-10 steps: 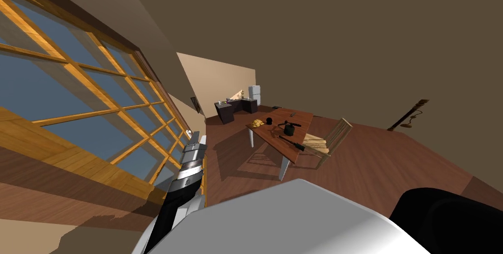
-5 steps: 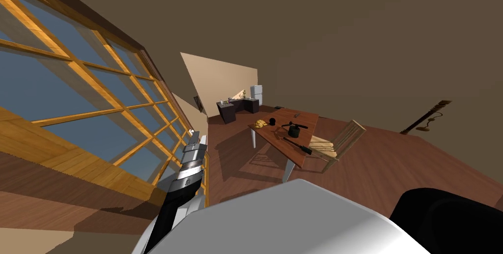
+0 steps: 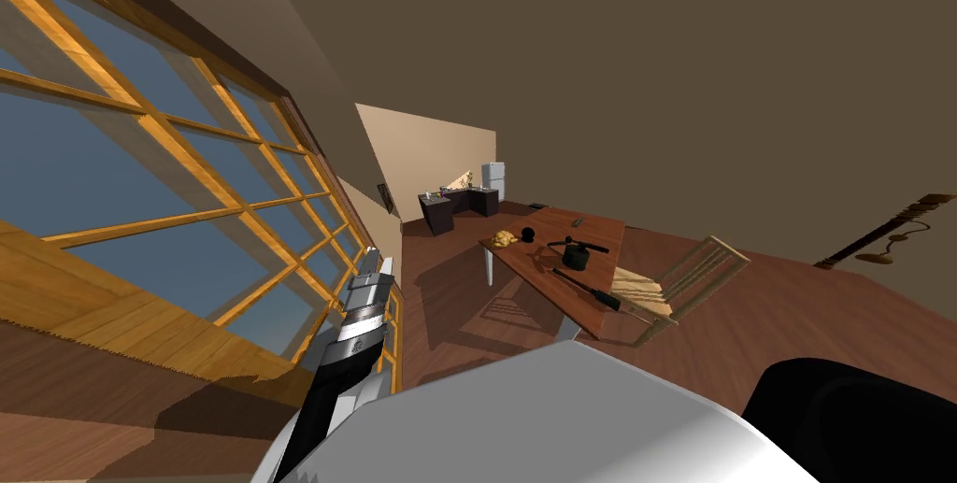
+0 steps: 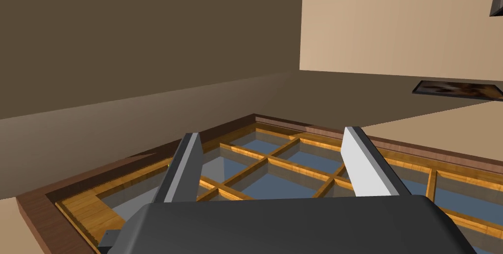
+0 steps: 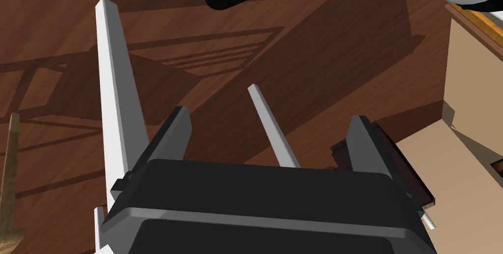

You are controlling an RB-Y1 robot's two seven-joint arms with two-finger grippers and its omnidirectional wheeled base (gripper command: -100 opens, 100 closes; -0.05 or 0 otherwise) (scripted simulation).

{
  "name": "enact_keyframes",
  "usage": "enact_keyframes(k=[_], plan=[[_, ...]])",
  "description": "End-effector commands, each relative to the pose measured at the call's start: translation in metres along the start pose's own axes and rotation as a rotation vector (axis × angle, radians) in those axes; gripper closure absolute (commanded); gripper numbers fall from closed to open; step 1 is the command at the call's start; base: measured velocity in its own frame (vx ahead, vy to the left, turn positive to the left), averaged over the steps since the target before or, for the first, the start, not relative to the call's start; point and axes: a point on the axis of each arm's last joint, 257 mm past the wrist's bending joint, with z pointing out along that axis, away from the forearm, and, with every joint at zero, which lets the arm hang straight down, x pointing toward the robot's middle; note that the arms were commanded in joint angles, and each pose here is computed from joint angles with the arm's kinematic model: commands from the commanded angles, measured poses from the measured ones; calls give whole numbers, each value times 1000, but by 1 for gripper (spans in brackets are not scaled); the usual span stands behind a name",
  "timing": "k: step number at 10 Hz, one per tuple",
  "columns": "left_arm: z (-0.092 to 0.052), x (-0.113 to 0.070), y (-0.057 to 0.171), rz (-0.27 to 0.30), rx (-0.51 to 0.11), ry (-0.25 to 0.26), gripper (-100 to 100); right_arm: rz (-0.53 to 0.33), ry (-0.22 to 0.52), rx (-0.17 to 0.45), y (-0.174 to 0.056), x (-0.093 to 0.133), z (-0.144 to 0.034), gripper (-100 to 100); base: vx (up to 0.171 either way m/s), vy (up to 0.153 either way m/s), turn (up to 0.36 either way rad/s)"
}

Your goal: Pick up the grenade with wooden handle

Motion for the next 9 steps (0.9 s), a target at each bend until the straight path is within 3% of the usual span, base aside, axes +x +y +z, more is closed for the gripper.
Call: enact_keyframes(k=[1,2,3,5,6,7,8,9], plan=[[0,0,0,0,0,0,0,-7,16,19,-4,1,-4,-100,53,11,-7],[0,0,0,0,0,0,0,-43,88,83,-39,26,-28,-100,75,20,140],[0,0,0,0,0,0,0,-43,88,83,-39,26,-28,-100,92,30,66],[0,0,0,0,0,0,0,-101,205,178,-91,64,-72,-100,218,59,160],[0,0,0,0,0,0,0,-115,225,209,-108,65,-85,-100,208,32,76],[0,0,0,0,0,0,0,-115,225,209,-108,65,-85,-100,62,6,-16],[0,0,0,0,0,0,0,-152,282,258,-136,76,-113,-100,76,9,119],[0,0,0,0,0,0,0,-152,288,268,-140,78,-116,-100,89,12,85]])
